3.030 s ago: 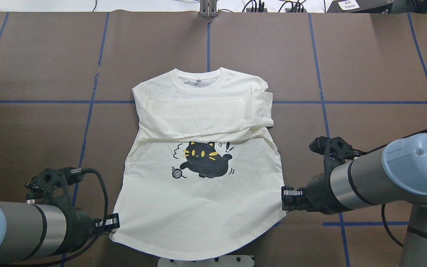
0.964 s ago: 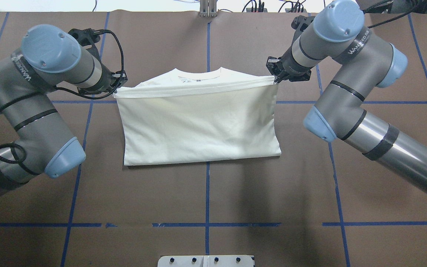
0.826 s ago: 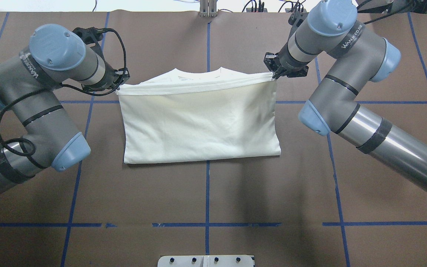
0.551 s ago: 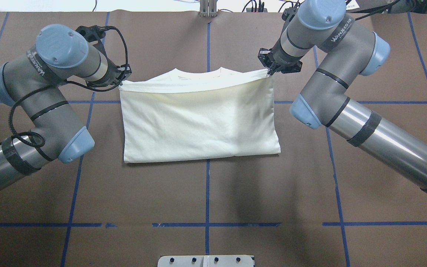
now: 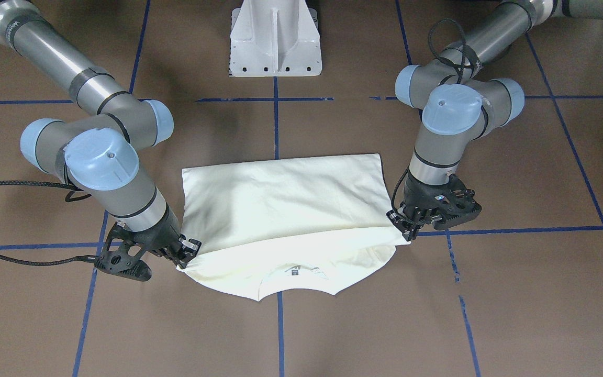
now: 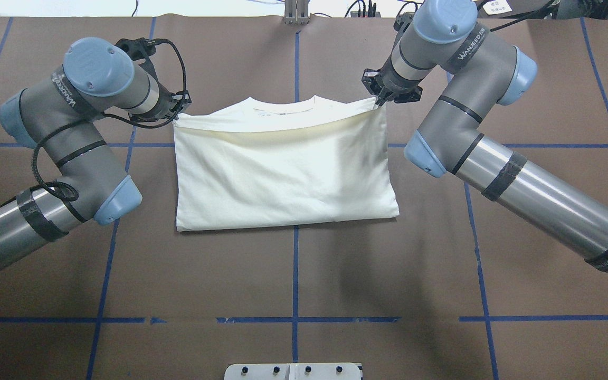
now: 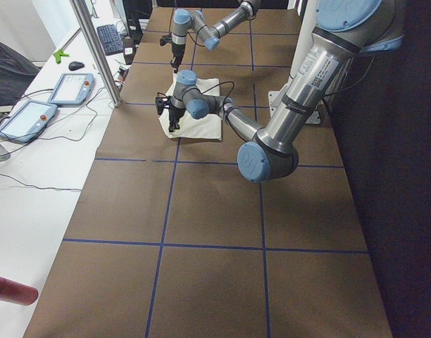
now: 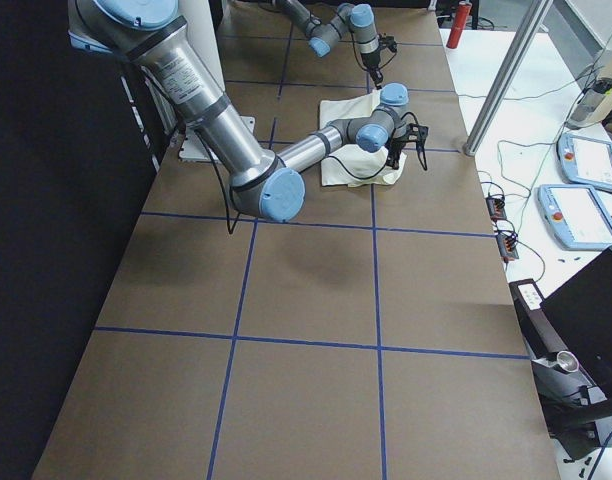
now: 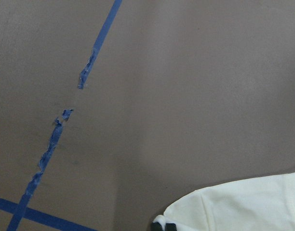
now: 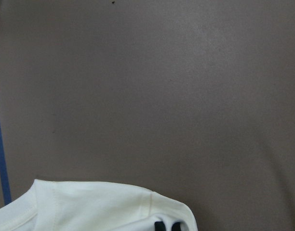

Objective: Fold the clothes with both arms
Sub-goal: 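Carry the hem with both grippers farther toward the collar, then release the hem and move the right gripper down to the shirt's side edge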

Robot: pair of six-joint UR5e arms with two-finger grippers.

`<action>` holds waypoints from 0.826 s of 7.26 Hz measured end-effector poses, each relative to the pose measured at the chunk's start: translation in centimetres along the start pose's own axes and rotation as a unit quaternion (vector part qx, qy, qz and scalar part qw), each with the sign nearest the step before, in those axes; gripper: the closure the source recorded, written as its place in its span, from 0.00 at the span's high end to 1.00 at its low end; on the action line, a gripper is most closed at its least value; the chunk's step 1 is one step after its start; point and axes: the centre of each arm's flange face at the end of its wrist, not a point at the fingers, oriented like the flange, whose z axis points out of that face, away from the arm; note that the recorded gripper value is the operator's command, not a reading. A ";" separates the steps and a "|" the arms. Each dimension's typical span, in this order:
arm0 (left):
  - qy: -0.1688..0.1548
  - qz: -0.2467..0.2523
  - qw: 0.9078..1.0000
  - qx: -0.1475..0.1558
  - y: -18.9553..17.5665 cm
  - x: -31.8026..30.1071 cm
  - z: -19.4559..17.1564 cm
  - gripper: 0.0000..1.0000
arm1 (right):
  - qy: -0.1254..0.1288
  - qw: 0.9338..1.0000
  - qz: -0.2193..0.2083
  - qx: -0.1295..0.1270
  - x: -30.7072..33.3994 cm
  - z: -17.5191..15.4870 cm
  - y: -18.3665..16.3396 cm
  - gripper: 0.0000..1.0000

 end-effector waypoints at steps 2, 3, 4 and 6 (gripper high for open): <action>0.018 0.003 1.000 0.008 -0.2 0.9 -0.4 1.00 | -0.004 1.000 0.000 -0.001 -0.2 0.1 -0.1 1.00; 0.025 0.004 1.000 0.009 -0.3 1.2 -0.7 1.00 | -0.008 1.000 -0.001 -0.006 -0.3 -0.1 0.1 1.00; 0.030 0.006 0.999 0.010 -0.3 1.3 -1.2 1.00 | -0.015 1.000 -0.003 -0.015 -0.4 -0.5 0.6 1.00; 0.048 0.008 0.999 0.013 0.0 1.7 -3.5 1.00 | -0.024 0.999 -0.013 -0.029 1.1 -0.8 4.2 1.00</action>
